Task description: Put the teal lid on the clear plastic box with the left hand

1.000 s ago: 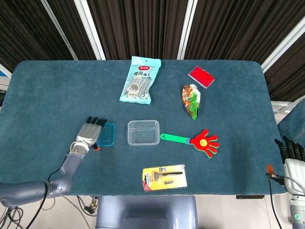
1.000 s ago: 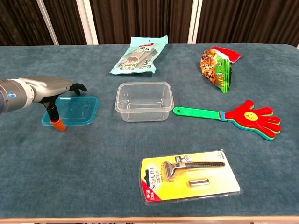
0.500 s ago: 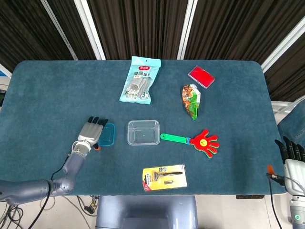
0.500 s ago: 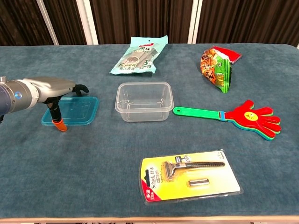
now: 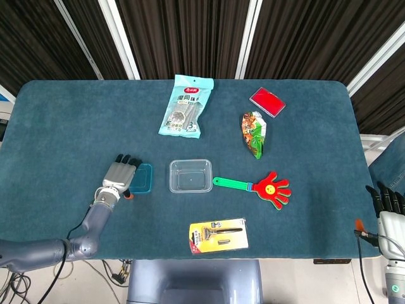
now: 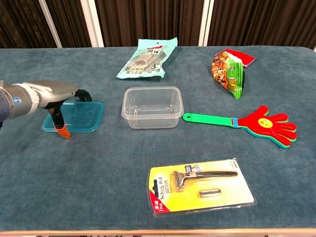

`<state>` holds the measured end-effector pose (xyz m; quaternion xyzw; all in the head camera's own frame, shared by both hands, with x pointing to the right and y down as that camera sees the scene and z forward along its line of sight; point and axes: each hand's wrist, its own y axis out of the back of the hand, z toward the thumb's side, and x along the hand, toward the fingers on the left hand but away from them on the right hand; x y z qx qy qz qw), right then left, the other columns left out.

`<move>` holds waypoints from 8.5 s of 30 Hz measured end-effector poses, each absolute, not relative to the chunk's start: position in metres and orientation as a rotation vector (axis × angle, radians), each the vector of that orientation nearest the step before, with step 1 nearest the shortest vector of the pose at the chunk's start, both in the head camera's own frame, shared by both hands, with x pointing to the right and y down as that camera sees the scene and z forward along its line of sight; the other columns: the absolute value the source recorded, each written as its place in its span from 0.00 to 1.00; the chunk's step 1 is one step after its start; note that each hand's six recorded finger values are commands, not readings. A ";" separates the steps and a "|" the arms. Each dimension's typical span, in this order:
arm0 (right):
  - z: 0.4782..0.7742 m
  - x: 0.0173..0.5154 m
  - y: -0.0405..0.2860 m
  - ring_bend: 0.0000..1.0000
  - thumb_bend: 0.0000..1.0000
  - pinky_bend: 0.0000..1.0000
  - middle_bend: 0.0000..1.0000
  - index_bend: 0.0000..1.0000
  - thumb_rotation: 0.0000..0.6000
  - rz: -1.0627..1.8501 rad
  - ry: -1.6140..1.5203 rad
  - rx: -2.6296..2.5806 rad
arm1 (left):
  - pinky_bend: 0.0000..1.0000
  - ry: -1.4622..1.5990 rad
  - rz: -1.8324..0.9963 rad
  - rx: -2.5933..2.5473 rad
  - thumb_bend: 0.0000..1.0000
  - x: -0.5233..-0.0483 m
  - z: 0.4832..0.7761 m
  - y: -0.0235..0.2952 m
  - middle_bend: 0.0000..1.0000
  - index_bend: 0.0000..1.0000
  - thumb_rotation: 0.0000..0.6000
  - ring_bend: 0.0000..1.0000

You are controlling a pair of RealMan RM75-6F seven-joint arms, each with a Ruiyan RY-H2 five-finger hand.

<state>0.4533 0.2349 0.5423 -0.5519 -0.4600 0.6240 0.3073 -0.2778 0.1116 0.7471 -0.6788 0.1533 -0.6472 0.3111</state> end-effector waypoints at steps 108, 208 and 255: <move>0.539 0.459 0.236 0.03 0.41 0.00 0.03 0.13 1.00 1.666 -1.275 -1.451 | 0.00 0.608 -1.579 -1.946 0.36 -0.090 0.672 0.086 0.45 0.00 1.00 0.05; 0.538 0.463 0.236 0.03 0.41 0.00 0.03 0.13 1.00 1.673 -1.284 -1.441 | 0.00 0.534 -1.566 -1.929 0.29 -0.087 0.702 0.100 0.33 0.00 1.00 0.02; 0.538 0.463 0.236 0.03 0.41 0.00 0.03 0.13 1.00 1.684 -1.276 -1.440 | 0.00 0.531 -1.554 -1.919 0.20 -0.088 0.702 0.097 0.24 0.00 1.00 0.01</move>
